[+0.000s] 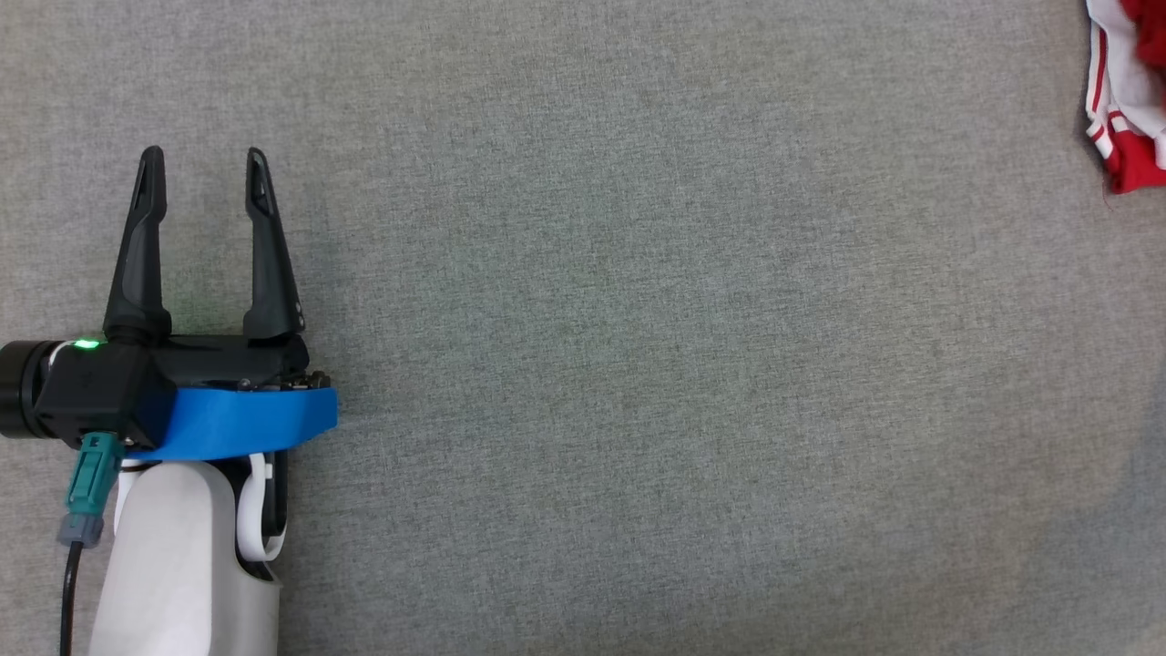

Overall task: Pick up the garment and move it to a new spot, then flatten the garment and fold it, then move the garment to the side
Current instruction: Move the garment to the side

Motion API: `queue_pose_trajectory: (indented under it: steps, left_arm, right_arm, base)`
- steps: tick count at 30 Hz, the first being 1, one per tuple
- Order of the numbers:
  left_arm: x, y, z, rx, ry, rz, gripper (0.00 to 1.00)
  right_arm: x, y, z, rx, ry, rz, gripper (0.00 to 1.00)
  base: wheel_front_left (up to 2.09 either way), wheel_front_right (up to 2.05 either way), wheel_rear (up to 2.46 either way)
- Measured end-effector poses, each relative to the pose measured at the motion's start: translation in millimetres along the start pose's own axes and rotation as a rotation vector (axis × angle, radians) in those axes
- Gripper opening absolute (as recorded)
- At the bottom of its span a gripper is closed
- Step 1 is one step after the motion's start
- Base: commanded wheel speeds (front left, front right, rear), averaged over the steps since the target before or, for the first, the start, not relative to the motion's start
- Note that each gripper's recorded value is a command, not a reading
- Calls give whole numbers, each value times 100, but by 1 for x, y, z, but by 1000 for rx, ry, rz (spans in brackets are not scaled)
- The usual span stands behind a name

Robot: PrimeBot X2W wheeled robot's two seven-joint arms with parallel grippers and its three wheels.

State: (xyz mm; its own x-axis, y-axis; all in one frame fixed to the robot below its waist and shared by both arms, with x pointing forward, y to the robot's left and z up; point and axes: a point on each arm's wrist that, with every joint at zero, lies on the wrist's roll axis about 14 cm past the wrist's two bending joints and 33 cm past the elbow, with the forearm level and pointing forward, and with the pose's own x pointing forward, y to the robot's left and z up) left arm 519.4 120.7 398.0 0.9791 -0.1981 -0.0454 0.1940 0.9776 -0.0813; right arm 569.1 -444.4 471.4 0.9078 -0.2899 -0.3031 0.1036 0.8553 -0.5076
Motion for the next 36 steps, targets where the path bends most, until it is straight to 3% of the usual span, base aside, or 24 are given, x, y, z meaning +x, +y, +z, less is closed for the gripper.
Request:
queue_pose_trajectory:
  steps: [4,10,17,22,26,36]
  left_arm:
    - [-1,1,6,-1,-9,6,100]
    - [-13,8,30,2,-43,40,100]
    - [-44,21,62,14,-82,95,100]
    - [-71,28,77,19,-97,131,100]
    - [-94,31,85,17,-103,154,100]
    - [-120,27,95,-13,-122,169,100]
  right_arm:
    - [-1,-5,12,-13,-43,-21,100]
    - [-11,14,57,65,-183,9,100]
    - [-50,62,119,178,-392,117,100]
    - [-90,104,142,257,-490,210,100]
    - [-126,139,148,313,-537,292,100]
    - [-183,165,132,422,-554,356,100]
  base:
    - [0,0,0]
    - [0,0,0]
    - [0,0,0]
    - [0,0,0]
    - [0,0,0]
    - [0,0,0]
